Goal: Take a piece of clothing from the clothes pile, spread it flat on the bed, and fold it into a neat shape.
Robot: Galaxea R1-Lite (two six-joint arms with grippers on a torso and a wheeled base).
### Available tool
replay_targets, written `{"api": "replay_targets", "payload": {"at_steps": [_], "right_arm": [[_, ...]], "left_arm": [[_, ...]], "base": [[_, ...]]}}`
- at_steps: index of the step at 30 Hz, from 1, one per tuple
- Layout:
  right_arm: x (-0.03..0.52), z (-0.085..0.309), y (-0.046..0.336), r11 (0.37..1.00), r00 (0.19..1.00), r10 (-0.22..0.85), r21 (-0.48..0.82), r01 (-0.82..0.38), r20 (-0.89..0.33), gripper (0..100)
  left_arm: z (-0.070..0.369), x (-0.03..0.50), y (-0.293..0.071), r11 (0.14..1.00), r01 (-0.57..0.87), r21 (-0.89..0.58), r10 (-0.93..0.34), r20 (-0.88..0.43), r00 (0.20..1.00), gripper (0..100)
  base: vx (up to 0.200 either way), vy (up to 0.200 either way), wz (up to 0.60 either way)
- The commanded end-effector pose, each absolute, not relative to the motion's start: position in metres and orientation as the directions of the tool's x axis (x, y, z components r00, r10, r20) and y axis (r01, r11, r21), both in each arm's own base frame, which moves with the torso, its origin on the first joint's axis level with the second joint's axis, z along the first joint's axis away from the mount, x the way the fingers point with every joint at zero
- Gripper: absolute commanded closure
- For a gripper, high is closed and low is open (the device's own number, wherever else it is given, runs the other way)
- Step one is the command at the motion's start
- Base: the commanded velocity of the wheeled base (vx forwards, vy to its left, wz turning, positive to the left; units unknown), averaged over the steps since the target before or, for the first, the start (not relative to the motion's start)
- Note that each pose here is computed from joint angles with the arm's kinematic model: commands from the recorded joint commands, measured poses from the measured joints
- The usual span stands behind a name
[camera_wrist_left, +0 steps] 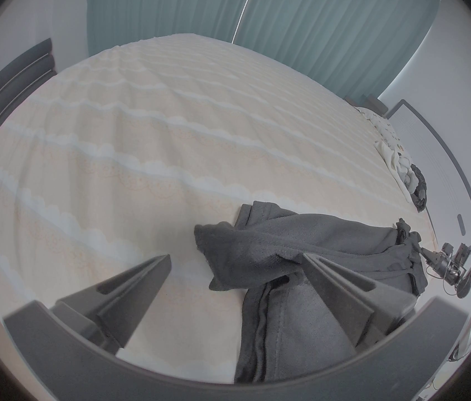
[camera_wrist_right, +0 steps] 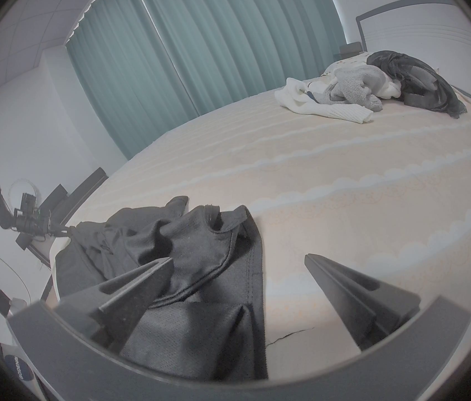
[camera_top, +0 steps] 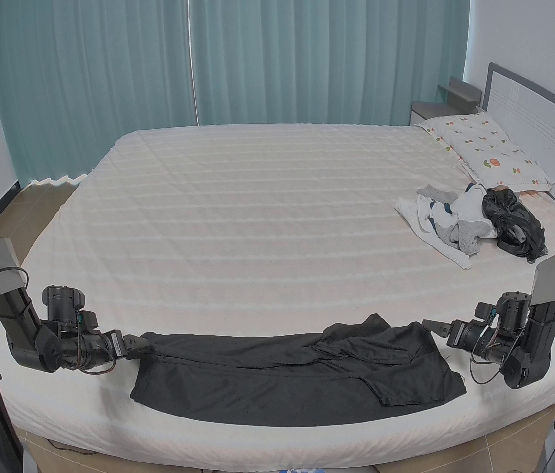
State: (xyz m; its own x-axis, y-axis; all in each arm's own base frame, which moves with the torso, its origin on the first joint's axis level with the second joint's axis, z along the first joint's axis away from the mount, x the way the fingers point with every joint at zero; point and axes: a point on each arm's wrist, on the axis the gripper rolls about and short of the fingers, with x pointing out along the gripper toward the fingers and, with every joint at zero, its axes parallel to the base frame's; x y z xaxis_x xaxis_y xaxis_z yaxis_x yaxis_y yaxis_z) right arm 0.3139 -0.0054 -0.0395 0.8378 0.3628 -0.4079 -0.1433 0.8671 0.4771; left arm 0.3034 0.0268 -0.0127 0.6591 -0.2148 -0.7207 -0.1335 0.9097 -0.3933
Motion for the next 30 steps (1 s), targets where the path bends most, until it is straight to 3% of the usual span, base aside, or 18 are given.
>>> {"api": "replay_targets", "payload": {"at_steps": [1, 5, 11, 21, 22, 30], "right_arm": [[0.317, 0.004, 0.021, 0.812, 0.845, 0.435, 0.542, -0.219, -0.311, 0], [0.322, -0.002, 0.043, 0.794, 0.794, 0.493, 0.557, -0.244, -0.356, 0], [0.323, -0.025, 0.057, 0.791, 0.712, 0.537, 0.564, -0.238, -0.453, 0], [0.338, -0.047, 0.06, 0.817, 0.662, 0.542, 0.511, -0.268, -0.517, 0], [0.337, -0.048, 0.06, 0.82, 0.654, 0.541, 0.505, -0.269, -0.529, 100], [0.334, -0.052, 0.057, 0.832, 0.641, 0.534, 0.475, -0.285, -0.551, 100]], "left_arm": [[0.028, 0.297, 0.031, 0.772, -0.238, -0.589, -0.251, -0.627, 0.737, 0], [0.033, 0.297, 0.029, 0.664, -0.313, -0.679, -0.276, -0.611, 0.742, 0], [0.02, 0.296, 0.029, 0.654, -0.342, -0.675, -0.283, -0.638, 0.716, 0], [0.016, 0.296, 0.029, 0.654, -0.35, -0.67, -0.286, -0.647, 0.706, 0], [0.016, 0.296, 0.029, 0.655, -0.35, -0.669, -0.286, -0.648, 0.705, 0], [0.015, 0.296, 0.028, 0.656, -0.35, -0.669, -0.287, -0.649, 0.704, 0]], "base": [[0.0, 0.0, 0.0], [0.0, 0.0, 0.0], [0.0, 0.0, 0.0], [0.0, 0.0, 0.0], [0.0, 0.0, 0.0], [0.0, 0.0, 0.0]]}}
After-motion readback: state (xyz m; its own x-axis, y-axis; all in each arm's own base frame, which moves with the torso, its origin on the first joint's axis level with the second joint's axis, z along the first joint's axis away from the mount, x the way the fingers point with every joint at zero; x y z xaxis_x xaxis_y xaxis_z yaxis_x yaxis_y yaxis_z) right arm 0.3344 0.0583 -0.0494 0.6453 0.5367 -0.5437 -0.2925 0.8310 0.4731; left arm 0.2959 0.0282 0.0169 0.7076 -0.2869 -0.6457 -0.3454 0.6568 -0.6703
